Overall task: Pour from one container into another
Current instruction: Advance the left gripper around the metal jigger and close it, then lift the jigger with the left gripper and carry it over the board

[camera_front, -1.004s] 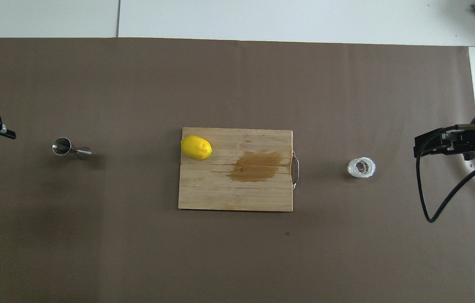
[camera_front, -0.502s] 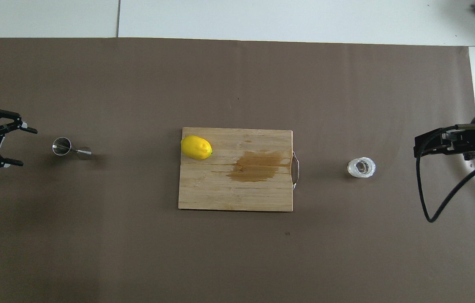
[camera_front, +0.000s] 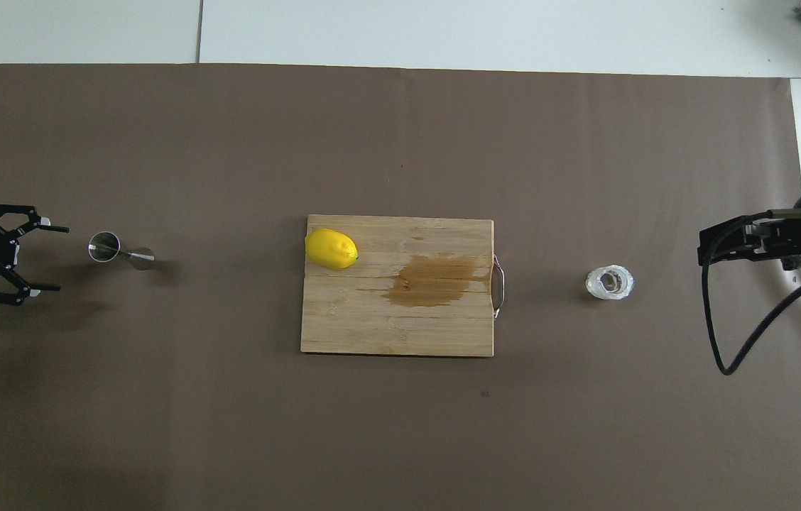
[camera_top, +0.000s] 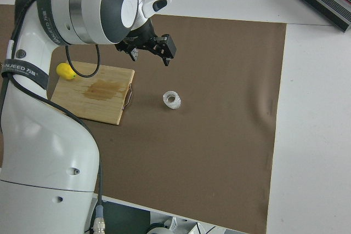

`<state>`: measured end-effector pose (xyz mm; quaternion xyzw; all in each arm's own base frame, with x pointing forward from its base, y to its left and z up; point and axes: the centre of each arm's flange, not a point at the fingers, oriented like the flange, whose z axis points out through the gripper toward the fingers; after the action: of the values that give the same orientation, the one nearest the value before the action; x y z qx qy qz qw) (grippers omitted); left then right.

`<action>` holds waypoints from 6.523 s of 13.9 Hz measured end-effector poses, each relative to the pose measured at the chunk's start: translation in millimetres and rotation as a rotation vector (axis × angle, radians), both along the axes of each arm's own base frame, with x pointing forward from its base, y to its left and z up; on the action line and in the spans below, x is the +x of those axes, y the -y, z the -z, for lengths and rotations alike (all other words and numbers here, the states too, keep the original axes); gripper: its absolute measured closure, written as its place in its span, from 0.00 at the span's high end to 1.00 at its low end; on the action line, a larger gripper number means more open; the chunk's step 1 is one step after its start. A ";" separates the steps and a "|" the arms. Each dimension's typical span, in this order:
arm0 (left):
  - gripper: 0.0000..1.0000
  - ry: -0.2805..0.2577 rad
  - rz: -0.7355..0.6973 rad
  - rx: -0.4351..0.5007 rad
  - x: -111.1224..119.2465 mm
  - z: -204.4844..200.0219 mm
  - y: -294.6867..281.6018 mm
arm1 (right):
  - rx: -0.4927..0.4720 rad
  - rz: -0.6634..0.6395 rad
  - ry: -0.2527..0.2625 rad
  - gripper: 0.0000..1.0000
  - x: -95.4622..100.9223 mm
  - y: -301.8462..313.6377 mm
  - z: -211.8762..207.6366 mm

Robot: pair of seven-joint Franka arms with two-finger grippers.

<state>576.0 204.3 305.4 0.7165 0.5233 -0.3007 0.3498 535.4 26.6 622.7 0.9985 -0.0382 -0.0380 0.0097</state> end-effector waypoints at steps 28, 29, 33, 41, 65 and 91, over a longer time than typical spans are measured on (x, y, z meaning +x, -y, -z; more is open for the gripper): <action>1.00 -0.231 -0.286 -0.392 -14.9 55.9 37.9 | 0.000 0.000 0.000 1.00 0.0 0.0 0.0; 1.00 -0.227 -0.282 -0.395 -14.7 55.6 38.6 | 0.000 0.000 0.000 1.00 0.0 0.0 0.0; 1.00 -0.208 -0.274 -0.421 -16.1 57.1 42.9 | 0.000 0.000 0.000 1.00 0.0 0.0 0.0; 1.00 -0.189 -0.251 -0.448 -18.3 60.6 52.3 | 0.000 0.000 0.000 1.00 0.0 0.0 0.0; 0.45 -0.182 -0.252 -0.462 -17.8 60.2 53.2 | 0.000 0.000 0.000 1.00 0.0 0.0 0.0; 0.45 -0.170 -0.288 -0.513 -25.0 -60.0 273.8 | 0.000 0.000 0.000 1.00 0.0 0.0 0.0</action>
<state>551.1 -69.5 365.4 0.4955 0.5537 -0.4295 0.5132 535.4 26.5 622.7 0.9985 -0.0382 -0.0380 0.0097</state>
